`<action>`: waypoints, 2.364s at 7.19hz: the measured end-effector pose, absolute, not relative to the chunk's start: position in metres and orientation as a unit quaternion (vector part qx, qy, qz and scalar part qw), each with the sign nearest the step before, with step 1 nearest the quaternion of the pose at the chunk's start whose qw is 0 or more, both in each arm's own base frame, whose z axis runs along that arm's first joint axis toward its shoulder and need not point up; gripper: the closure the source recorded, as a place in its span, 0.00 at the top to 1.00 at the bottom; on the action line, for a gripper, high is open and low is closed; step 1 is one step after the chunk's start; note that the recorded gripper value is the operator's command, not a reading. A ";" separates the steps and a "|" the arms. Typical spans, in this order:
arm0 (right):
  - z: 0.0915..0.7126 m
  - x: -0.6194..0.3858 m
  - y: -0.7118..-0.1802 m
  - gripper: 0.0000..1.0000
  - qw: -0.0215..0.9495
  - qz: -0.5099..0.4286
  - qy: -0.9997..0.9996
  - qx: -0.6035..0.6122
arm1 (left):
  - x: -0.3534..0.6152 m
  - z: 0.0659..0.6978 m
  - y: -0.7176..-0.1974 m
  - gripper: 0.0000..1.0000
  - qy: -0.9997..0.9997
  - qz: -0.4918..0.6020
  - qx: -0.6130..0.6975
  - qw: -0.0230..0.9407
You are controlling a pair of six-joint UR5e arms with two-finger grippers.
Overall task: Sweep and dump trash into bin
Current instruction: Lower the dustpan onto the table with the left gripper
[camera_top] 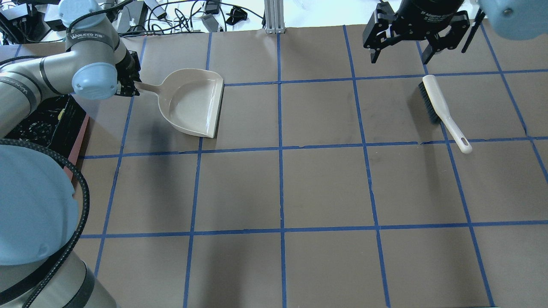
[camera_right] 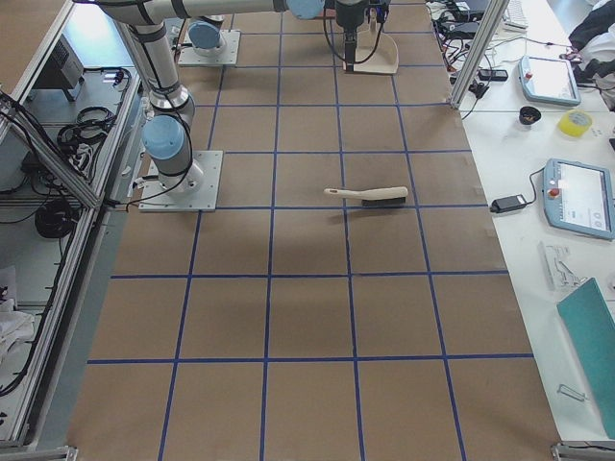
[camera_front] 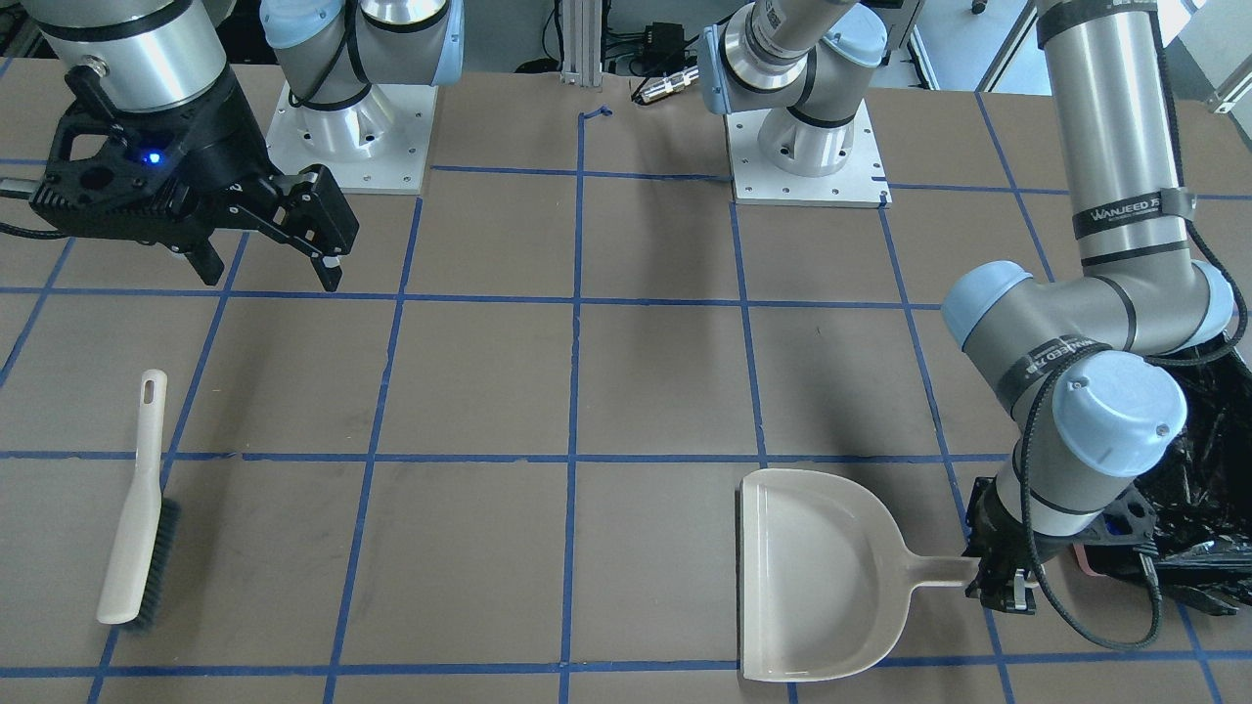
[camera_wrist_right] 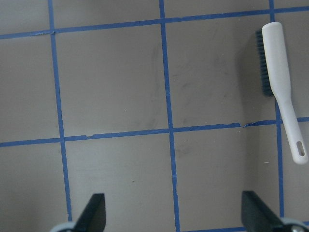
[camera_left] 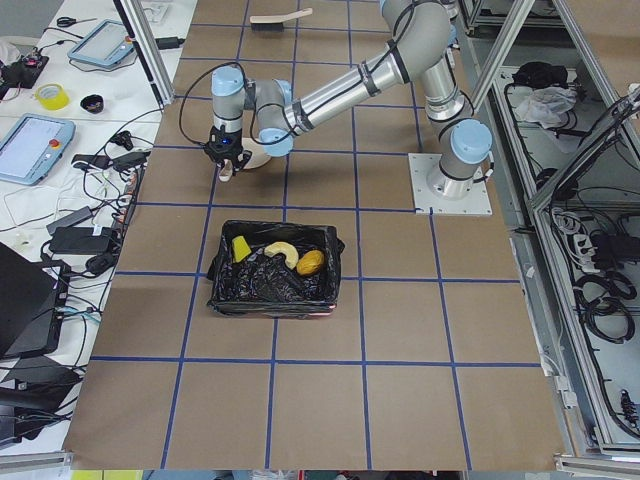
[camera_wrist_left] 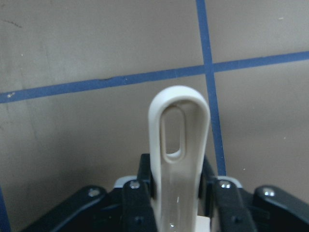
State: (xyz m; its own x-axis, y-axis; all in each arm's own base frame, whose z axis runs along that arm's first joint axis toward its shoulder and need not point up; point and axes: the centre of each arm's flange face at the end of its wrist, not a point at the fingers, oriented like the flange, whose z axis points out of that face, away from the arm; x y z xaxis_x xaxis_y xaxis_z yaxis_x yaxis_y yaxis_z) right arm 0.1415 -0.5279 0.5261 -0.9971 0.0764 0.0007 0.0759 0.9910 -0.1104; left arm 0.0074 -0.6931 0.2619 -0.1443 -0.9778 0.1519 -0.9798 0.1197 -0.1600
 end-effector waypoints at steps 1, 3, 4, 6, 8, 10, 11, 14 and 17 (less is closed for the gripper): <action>0.533 0.138 -0.524 1.00 0.015 0.062 -0.997 -0.039 | 0.002 0.262 -0.693 0.00 -0.747 0.111 0.655 0.005; 0.555 0.134 -0.512 1.00 0.026 0.083 -0.995 -0.040 | 0.000 0.261 -0.692 0.00 -0.746 0.109 0.657 0.004; 0.563 0.134 -0.506 1.00 0.026 0.092 -0.995 -0.040 | -0.001 0.259 -0.691 0.10 -0.746 0.107 0.657 0.003; 0.556 0.129 -0.513 1.00 0.028 0.090 -0.995 -0.043 | -0.001 0.258 -0.691 0.12 -0.743 0.105 0.661 0.003; 0.533 0.116 -0.537 1.00 0.029 0.076 -0.995 -0.057 | -0.002 0.258 -0.690 0.22 -0.729 0.103 0.677 0.006; 0.531 0.113 -0.539 1.00 0.022 0.078 -0.995 -0.061 | -0.003 0.257 -0.684 0.22 -0.728 0.100 0.678 0.004; 0.529 0.113 -0.537 1.00 0.022 0.073 -0.995 -0.060 | -0.004 0.256 -0.681 0.22 -0.730 0.097 0.676 0.002; 0.523 0.112 -0.536 1.00 0.022 0.064 -0.996 -0.058 | -0.004 0.254 -0.679 0.29 -0.749 0.098 0.655 -0.002; 0.507 0.112 -0.536 1.00 0.020 0.049 -0.997 -0.061 | -0.004 0.253 -0.683 0.47 -0.763 0.102 0.638 -0.002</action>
